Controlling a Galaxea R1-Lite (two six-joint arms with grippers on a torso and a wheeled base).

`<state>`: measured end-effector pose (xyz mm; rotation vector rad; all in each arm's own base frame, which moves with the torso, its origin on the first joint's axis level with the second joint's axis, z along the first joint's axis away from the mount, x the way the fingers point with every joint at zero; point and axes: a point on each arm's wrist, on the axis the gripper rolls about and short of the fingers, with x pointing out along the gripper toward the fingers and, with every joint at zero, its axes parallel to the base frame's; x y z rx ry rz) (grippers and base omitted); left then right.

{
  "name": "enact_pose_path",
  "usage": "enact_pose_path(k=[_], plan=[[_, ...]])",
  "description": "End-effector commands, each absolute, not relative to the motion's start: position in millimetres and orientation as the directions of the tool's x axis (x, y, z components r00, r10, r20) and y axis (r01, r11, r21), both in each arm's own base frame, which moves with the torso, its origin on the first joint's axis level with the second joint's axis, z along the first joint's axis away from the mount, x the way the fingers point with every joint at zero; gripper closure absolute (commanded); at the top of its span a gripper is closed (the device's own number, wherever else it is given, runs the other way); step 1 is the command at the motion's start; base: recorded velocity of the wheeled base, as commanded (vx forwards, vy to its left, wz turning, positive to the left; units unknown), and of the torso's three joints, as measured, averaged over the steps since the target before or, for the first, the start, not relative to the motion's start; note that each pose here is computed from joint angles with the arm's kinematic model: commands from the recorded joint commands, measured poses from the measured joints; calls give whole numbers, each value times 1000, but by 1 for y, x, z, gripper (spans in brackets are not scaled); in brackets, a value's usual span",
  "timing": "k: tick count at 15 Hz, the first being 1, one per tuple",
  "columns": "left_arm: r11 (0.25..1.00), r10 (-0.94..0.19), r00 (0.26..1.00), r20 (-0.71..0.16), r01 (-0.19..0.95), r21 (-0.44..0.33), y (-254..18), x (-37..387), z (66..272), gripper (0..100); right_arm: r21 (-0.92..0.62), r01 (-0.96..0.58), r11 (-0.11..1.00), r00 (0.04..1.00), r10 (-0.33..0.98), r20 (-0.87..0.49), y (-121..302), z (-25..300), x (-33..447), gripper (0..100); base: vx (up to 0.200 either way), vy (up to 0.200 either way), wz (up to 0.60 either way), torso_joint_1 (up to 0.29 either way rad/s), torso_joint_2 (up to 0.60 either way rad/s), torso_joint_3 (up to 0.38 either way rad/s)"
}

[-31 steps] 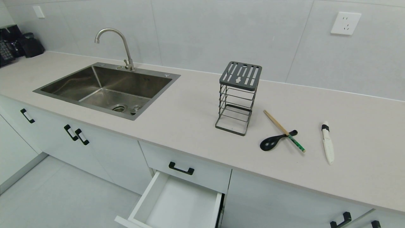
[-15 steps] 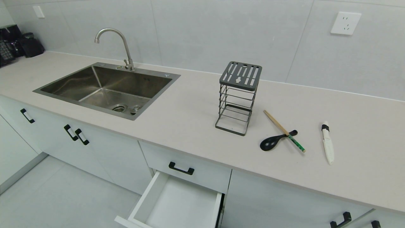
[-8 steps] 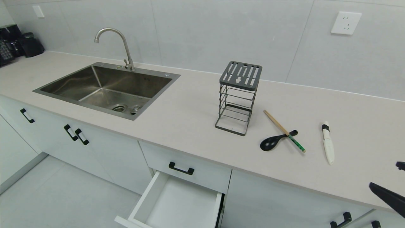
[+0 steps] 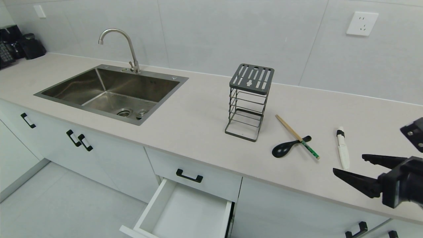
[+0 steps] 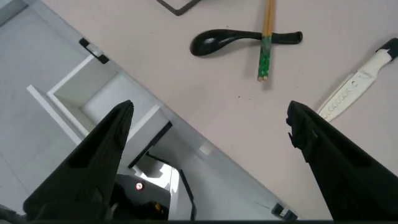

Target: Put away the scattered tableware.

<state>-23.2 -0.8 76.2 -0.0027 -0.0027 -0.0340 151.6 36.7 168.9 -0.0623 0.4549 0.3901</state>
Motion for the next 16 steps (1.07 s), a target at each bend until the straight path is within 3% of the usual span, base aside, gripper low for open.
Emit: enact_pose_path(k=[1,16], plan=[[999,-34,999,2,34,-3,-1,-23,76,0,30,-355,935,786,316,-531,41,152,173,0,0,0,0,0,0,0],[999,-34,999,2,34,-3,-1,-23,76,0,18,-298,954,775,253,-580,53,106,279,0,0,0,0,0,0,0]])
